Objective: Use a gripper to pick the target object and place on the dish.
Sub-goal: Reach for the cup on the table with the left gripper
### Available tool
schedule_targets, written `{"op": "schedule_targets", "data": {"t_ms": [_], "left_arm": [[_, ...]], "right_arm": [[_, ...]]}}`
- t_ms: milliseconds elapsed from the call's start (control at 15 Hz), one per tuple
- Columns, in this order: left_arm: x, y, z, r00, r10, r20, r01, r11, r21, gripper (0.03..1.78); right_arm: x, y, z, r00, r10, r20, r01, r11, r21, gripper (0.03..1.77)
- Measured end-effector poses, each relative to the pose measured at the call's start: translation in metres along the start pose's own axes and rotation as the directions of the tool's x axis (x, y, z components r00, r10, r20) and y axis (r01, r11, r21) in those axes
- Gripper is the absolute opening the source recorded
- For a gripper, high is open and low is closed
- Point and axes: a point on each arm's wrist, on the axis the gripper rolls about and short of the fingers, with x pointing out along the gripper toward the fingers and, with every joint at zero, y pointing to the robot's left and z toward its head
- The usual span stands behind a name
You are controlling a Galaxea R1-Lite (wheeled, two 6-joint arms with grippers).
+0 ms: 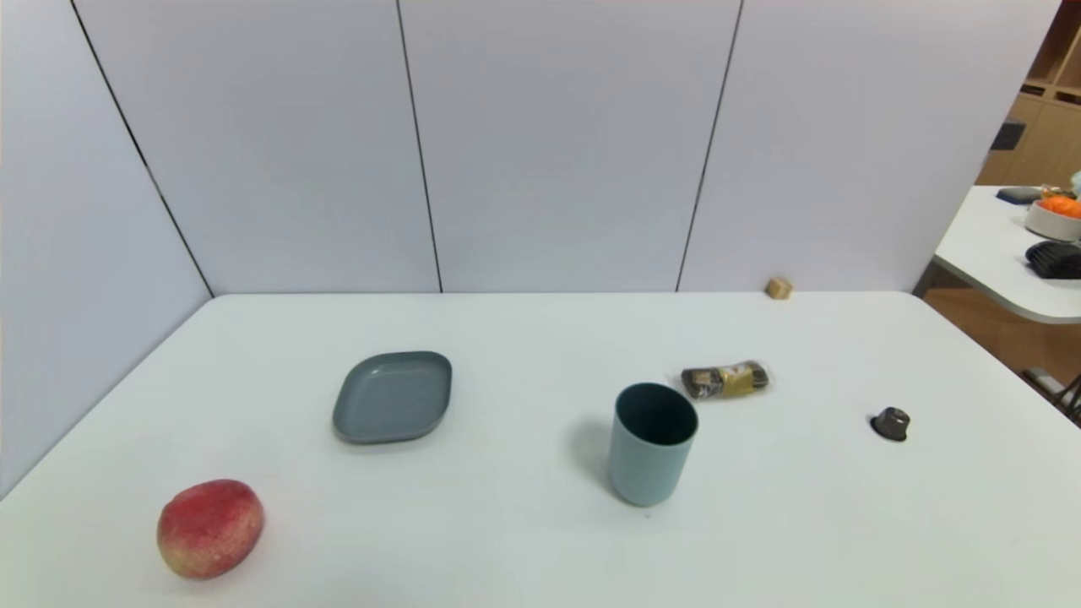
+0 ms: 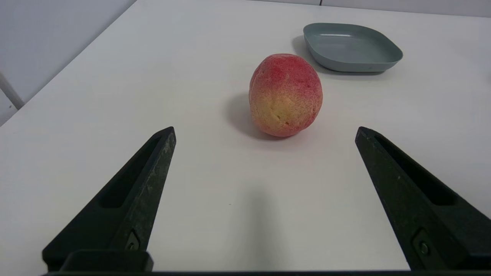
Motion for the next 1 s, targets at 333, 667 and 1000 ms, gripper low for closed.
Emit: {"op": "schedule_targets", "data": {"t_ms": [333, 667, 1000], "left_arm": [[0.0, 0.0, 0.0, 1.0, -0.001, 0.0, 0.001, 1.0, 0.0, 1.69], [0.0, 0.0, 0.0, 1.0, 0.0, 0.0, 0.0, 1.0, -0.001, 1.69], [0.0008, 0.0, -0.0002, 1.0, 0.002, -0.014, -0.002, 1.0, -0.002, 1.69]], "right_arm": [[0.0, 0.0, 0.0, 1.0, 0.0, 0.0, 0.0, 1.0, 0.0, 1.71], [0.0, 0.0, 0.0, 1.0, 0.0, 0.0, 0.0, 1.0, 0.0, 1.71], [0.0, 0.0, 0.0, 1.0, 0.0, 0.0, 0.0, 1.0, 0.0, 1.71]]}}
